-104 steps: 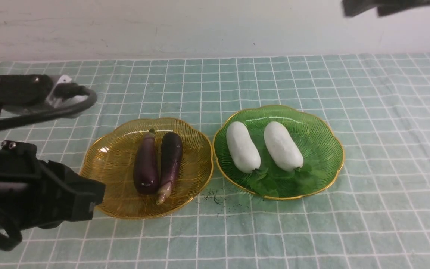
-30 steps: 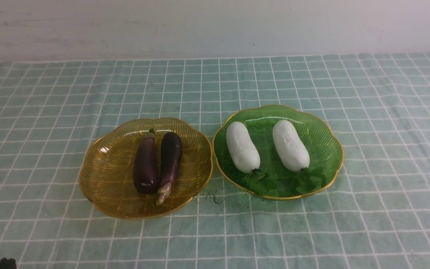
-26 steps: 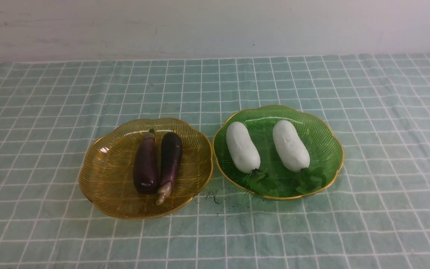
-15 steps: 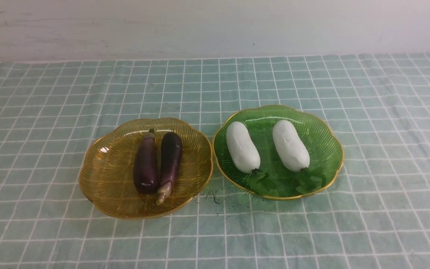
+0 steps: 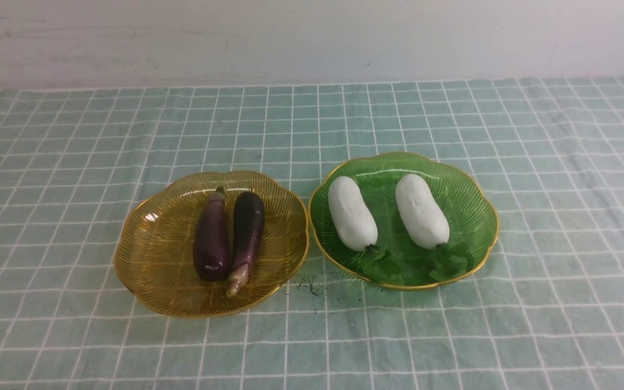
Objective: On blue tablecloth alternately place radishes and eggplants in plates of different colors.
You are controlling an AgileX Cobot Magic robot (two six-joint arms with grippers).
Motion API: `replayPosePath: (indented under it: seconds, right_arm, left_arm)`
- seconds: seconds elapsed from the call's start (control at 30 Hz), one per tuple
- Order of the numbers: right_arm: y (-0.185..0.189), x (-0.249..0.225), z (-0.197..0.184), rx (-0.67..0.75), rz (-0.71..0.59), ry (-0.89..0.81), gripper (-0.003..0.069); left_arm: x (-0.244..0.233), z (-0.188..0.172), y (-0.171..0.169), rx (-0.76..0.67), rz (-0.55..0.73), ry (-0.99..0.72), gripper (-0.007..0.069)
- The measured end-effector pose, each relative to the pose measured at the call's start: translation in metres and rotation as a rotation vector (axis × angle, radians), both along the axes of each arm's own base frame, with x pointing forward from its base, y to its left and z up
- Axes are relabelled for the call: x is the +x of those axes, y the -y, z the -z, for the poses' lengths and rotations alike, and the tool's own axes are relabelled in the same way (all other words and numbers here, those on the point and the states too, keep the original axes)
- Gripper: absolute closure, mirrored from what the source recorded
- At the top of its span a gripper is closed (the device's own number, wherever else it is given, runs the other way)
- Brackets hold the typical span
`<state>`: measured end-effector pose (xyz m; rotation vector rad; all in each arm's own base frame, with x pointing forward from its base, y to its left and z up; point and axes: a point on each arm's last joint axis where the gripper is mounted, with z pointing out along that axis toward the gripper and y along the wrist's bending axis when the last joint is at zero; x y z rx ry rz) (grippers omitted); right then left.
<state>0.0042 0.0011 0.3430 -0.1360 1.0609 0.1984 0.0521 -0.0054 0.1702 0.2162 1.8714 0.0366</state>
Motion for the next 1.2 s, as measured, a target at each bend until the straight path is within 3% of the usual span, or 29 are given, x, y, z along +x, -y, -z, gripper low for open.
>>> replayPosePath:
  seconds: [0.23,0.5,0.73,1.2]
  right_arm:
    - [-0.004,0.021,0.042,-0.185,0.078,-0.212,0.0673]
    - [0.000,0.050,0.157,-0.183,0.227,-0.647,0.0673]
    - [0.002,0.050,0.162,-0.113,0.255,-0.700,0.0673]
    - [0.003,0.050,0.162,-0.109,0.257,-0.704,0.0673]
  left_arm:
    - [0.000,0.000,0.000,0.000,0.000,0.000,0.0633]
    - [0.000,0.000,0.000,0.001,0.000,0.000,0.0633]
    - [0.000,0.000,0.000,0.002,0.000,0.000,0.0633]
    - [0.000,0.000,0.000,0.002,0.000,0.000,0.0633]
